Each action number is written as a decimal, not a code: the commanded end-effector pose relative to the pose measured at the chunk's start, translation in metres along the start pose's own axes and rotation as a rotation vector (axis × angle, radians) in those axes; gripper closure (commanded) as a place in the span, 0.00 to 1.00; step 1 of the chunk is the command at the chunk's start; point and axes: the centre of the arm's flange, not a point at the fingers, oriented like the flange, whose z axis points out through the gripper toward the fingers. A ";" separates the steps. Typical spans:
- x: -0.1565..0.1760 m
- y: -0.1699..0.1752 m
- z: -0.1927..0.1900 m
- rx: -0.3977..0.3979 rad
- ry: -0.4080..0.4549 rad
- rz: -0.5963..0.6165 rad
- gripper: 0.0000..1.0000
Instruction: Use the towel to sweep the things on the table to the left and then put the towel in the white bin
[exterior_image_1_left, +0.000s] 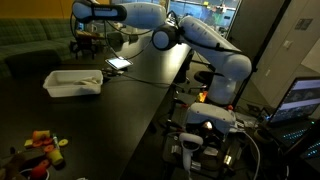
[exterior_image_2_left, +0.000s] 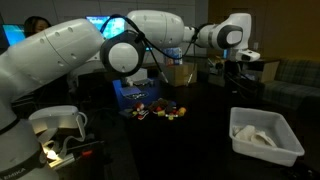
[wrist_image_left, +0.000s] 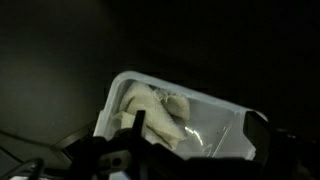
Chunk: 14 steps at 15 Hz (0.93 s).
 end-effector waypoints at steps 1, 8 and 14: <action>-0.068 0.028 -0.045 0.051 -0.157 -0.089 0.00; -0.116 0.012 -0.091 0.084 -0.256 -0.103 0.00; -0.136 0.005 -0.108 0.135 -0.328 -0.141 0.00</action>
